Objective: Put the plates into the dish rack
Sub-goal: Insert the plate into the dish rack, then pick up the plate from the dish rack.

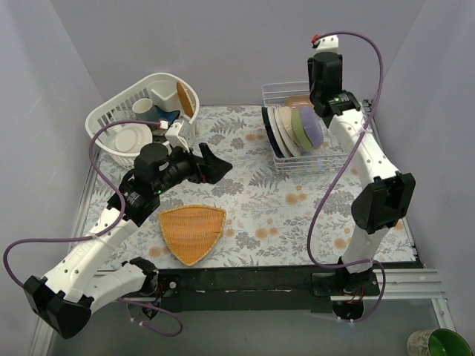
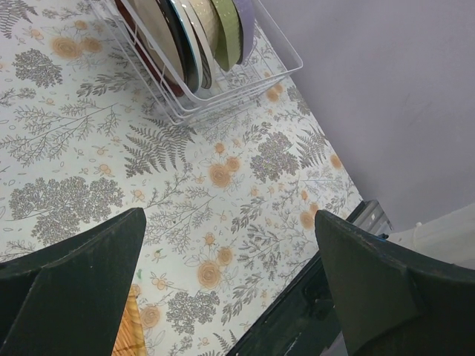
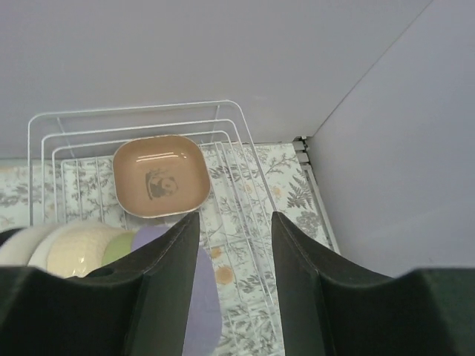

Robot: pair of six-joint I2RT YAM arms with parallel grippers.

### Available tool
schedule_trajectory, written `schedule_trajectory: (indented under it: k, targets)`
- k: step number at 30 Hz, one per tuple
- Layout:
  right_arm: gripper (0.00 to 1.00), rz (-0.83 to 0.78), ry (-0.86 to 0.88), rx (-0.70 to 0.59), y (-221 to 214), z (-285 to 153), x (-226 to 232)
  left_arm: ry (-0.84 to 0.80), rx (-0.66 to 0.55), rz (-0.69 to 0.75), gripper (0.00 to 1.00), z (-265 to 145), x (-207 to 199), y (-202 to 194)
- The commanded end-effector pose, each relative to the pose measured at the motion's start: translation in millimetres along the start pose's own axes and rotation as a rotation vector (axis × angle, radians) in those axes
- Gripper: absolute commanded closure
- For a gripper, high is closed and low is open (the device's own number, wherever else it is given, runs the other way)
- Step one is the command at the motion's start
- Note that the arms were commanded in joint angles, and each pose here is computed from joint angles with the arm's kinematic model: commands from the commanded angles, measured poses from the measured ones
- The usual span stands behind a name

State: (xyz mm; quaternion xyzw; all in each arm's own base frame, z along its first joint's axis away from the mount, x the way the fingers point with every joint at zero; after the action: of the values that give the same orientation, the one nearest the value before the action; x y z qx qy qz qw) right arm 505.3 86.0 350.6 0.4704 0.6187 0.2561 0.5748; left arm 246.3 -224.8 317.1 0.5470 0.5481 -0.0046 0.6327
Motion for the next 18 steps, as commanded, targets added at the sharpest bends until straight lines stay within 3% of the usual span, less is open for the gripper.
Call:
schedule_trajectory:
  k: [1,2,4,8,18]
  targets:
    - [0.49,0.19,0.028,0.068,11,28,-7,-0.011,-0.012,-0.003,0.02,2,-4,6]
    - [0.49,0.191,0.037,0.146,-11,44,8,-0.011,-0.009,-0.003,0.02,3,-4,6]
    - [0.49,0.243,0.028,0.141,-4,57,-2,-0.011,-0.007,-0.005,0.02,5,-5,7]
    - [0.49,0.326,0.12,0.229,-48,87,24,0.001,-0.012,-0.006,0.02,7,-4,9]
    - [0.52,0.417,0.094,0.271,-102,133,18,0.042,-0.002,-0.006,0.02,11,5,7]
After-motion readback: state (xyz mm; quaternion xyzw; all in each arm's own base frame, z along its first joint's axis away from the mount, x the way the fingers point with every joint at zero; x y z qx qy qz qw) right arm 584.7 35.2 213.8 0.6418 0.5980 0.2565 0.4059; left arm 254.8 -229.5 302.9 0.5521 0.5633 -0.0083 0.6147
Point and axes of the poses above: each gripper's point midway between its finger pads, its own z axis out along the fingers, its own x axis along the line the jaws close on, y = z × x, the point moved 1 cm from there along -z, back along the fingers, and after that the axes turned 11 degrees about -z, right-handed, at the moved point
